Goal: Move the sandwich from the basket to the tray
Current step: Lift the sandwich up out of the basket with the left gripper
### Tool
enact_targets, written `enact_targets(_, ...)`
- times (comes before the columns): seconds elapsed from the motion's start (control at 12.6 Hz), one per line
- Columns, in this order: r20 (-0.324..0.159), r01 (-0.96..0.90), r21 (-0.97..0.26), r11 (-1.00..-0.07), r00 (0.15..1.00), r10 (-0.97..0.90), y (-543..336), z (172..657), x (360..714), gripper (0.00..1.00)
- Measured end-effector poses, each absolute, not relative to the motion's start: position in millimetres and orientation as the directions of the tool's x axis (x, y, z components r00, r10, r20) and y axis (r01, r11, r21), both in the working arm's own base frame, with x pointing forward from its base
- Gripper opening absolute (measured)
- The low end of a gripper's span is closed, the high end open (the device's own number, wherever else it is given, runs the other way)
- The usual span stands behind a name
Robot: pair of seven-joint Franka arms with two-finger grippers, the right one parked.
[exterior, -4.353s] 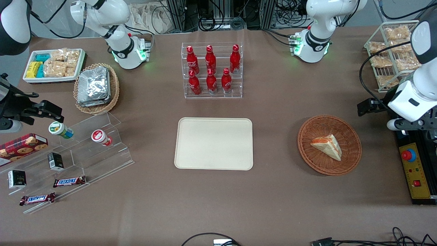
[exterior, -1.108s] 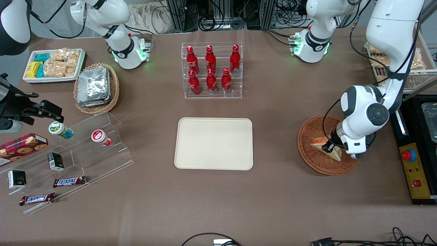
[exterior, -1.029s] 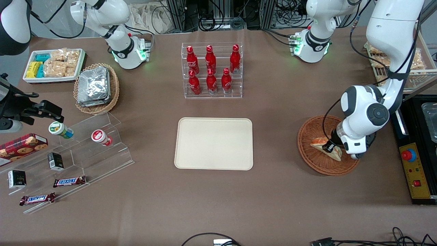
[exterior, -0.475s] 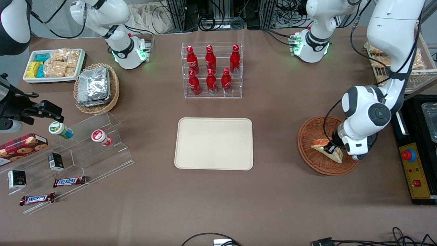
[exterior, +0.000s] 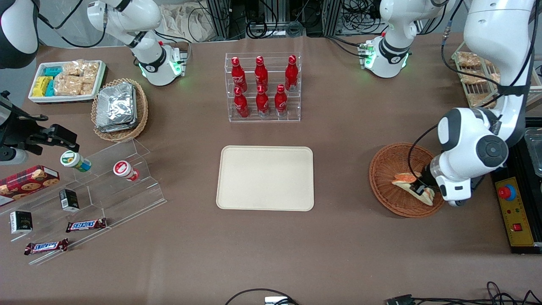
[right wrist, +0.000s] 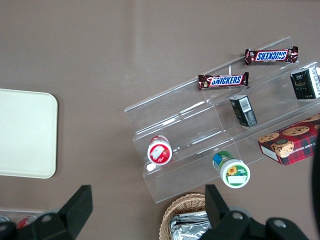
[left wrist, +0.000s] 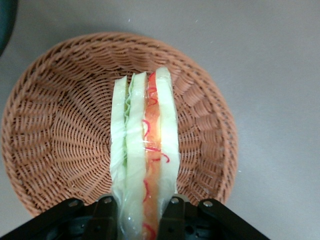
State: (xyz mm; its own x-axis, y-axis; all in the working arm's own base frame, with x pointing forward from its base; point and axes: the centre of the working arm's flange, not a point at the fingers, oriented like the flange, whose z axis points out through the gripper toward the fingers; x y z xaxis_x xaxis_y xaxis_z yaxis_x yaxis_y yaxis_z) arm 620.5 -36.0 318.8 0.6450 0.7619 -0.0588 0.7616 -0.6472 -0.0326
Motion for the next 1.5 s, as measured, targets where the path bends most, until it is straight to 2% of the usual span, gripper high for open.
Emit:
enact_targets(0.47, -0.082, 0.662, -0.075, -0.746, 0.742, 0.666, -34, 411, 641, 0.21)
enact_targets(0.95, -0.088, 0.538, -0.057, -0.841, 0.837, 0.541, -61, 523, 634, 0.21)
enact_targets(1.27, -0.081, 0.444, -0.014, -0.896, 0.893, 0.443, -122, 545, 625, 0.17)
enact_targets(1.5, -0.048, 0.321, -0.042, -0.946, 0.945, 0.323, -183, 547, 610, 0.17)
